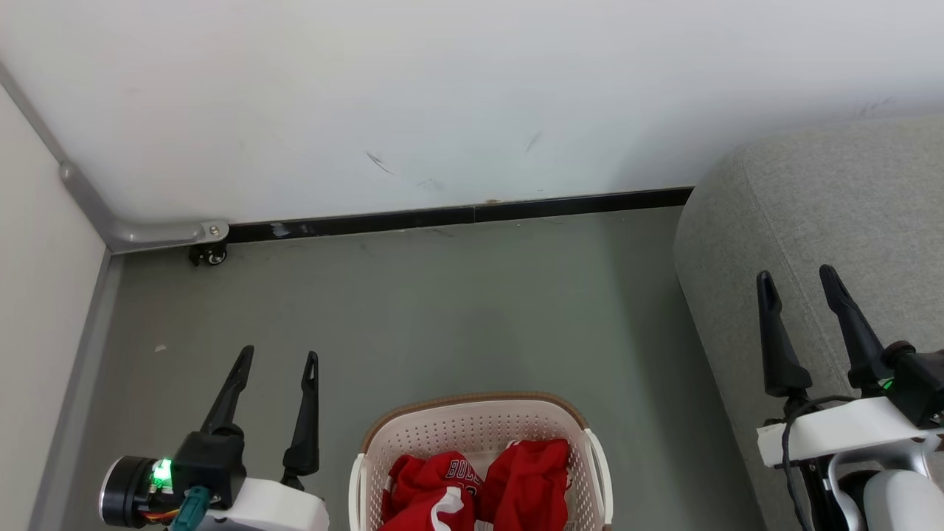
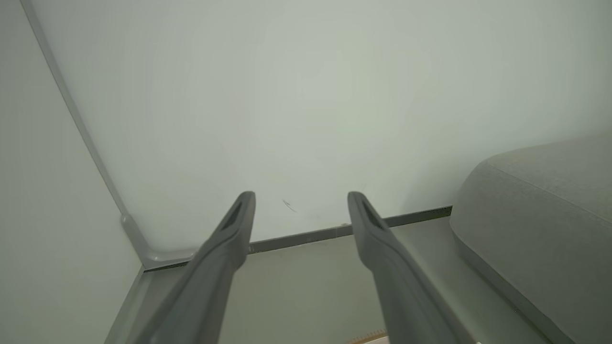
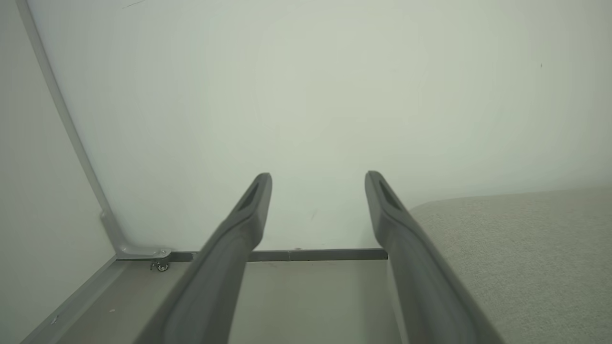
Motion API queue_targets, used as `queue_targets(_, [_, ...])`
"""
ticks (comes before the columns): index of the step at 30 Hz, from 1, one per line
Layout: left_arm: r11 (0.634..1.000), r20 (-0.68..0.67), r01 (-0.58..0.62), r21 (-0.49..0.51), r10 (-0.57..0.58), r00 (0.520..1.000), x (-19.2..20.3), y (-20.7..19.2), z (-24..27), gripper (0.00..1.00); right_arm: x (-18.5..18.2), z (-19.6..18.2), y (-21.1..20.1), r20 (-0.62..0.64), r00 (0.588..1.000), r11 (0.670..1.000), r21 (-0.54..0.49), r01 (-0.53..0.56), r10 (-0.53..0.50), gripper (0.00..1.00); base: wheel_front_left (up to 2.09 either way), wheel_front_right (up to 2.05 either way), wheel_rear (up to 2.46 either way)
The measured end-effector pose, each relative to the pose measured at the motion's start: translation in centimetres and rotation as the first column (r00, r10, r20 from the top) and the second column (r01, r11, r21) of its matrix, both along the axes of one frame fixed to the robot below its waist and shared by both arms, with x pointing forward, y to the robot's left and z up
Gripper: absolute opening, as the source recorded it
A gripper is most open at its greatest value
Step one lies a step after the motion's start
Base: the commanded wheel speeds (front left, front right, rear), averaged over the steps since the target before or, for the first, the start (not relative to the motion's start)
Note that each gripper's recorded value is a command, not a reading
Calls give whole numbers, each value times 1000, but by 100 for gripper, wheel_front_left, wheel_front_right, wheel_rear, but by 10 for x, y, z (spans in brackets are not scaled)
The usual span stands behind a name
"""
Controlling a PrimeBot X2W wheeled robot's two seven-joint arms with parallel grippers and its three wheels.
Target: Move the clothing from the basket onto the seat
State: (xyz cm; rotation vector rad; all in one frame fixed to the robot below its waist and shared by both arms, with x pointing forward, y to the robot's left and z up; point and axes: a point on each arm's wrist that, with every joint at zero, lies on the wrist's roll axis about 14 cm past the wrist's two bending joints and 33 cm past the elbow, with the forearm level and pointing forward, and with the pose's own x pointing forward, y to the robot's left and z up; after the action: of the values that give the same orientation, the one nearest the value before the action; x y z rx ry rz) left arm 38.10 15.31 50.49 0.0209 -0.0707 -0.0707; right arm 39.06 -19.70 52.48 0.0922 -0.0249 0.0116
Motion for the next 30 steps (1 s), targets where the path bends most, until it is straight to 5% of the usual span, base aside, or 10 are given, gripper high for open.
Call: queue_targets(30, [974, -159, 209, 84, -194, 968, 47, -54, -58, 100, 19, -3, -15, 13, 999, 998, -44, 40, -40, 100, 0, 0, 0])
